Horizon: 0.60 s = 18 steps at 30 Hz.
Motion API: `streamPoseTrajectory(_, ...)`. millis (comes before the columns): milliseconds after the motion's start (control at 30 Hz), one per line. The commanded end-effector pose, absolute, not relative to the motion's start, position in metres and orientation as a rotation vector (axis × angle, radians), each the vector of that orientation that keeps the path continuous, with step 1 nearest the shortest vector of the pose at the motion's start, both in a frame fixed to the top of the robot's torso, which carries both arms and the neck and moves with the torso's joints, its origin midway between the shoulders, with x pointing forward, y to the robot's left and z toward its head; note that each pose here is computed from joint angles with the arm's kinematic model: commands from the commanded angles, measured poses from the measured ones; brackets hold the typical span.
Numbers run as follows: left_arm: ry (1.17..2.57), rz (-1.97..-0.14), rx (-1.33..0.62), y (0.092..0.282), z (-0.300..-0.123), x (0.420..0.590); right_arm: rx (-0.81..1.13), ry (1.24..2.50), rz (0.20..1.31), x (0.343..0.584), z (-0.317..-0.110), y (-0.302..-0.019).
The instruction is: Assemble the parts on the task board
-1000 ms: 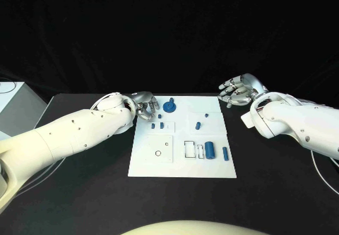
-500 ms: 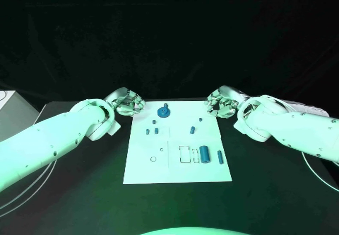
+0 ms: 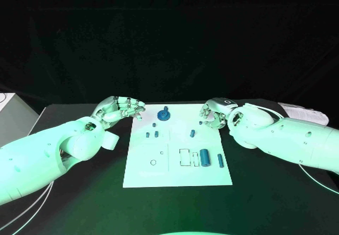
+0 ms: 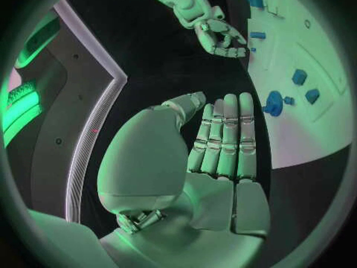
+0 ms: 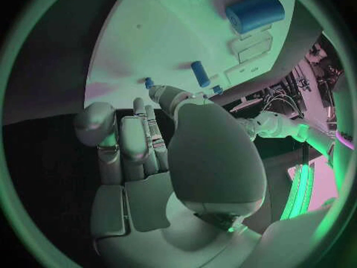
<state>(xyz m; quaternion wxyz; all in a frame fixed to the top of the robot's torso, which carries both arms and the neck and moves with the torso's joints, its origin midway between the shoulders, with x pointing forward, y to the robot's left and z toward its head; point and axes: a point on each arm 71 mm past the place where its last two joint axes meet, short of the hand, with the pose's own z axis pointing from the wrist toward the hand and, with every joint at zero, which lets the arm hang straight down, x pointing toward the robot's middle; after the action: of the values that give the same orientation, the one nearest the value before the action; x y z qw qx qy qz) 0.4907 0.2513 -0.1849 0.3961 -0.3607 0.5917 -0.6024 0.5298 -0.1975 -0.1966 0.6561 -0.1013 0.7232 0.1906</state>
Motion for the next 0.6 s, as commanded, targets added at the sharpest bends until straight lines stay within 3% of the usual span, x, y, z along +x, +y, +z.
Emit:
streamPoseTrajectory(33, 1.407, -1.694, -0.999, 0.248, -0.180, 0.483, -0.293, 1.640, 0.344, 0.530, -0.201, -0.195)
streamPoseTrajectory(600, 1.361, -1.713, -1.030, 0.252, -0.176, 0.475, -0.295, 1.652, 0.341, 0.530, -0.212, -0.186)
